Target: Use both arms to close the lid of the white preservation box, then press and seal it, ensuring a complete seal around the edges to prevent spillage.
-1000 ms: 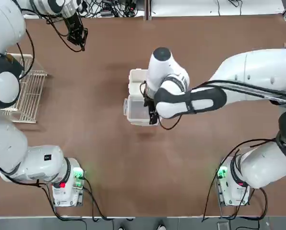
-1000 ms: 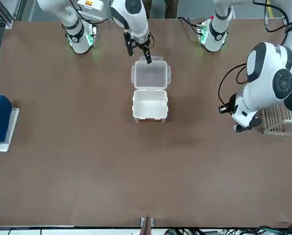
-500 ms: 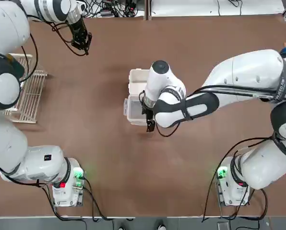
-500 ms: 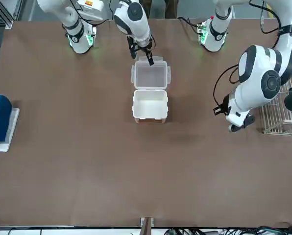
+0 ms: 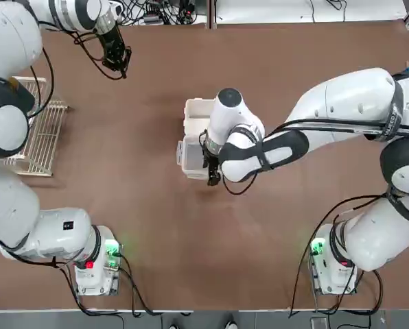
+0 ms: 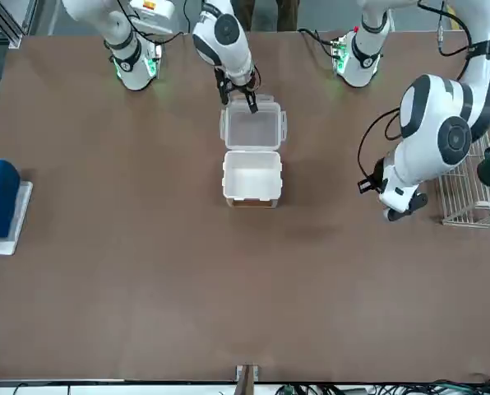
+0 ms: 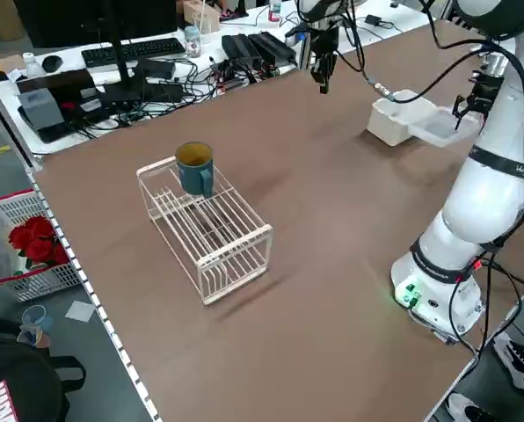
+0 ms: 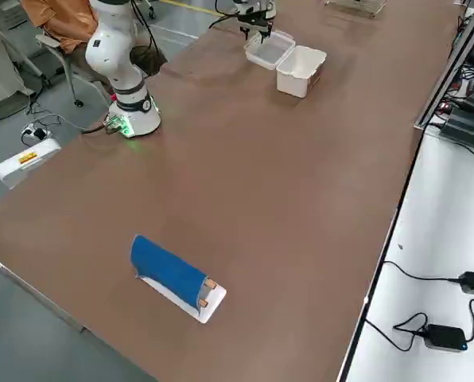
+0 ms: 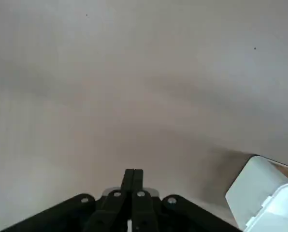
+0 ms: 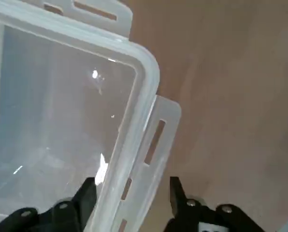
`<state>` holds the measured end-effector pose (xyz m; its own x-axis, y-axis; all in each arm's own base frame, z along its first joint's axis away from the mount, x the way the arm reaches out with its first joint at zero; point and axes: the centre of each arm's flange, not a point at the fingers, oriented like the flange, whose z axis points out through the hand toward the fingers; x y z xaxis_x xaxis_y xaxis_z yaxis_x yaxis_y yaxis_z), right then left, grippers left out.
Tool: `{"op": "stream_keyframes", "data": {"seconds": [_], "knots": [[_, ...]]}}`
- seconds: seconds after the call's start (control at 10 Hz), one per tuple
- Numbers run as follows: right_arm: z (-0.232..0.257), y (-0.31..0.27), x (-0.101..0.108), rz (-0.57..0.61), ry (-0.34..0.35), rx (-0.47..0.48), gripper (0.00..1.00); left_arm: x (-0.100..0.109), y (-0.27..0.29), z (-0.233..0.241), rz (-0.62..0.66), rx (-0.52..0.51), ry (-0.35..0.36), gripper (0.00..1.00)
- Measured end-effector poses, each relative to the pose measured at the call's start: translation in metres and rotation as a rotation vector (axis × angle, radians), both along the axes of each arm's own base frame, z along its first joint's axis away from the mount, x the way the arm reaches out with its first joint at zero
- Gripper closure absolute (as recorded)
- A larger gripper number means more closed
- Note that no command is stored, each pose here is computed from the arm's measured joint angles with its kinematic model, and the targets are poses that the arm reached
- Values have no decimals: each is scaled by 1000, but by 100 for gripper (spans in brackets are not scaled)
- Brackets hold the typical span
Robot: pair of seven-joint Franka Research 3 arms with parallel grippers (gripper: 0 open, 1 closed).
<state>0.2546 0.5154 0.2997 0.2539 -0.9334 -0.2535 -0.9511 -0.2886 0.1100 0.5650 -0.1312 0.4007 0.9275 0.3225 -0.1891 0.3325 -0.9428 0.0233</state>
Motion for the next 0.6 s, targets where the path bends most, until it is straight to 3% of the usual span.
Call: {"op": "stream_keyframes", "data": {"seconds": [0.2, 0.6], "knots": [[-1, -1, 2, -7, 1, -2, 51, 0, 2, 0, 4, 0, 0, 99], [-1, -4, 9, -27, -3, -1, 55, 1, 6, 3, 11, 1, -5, 99]]}}
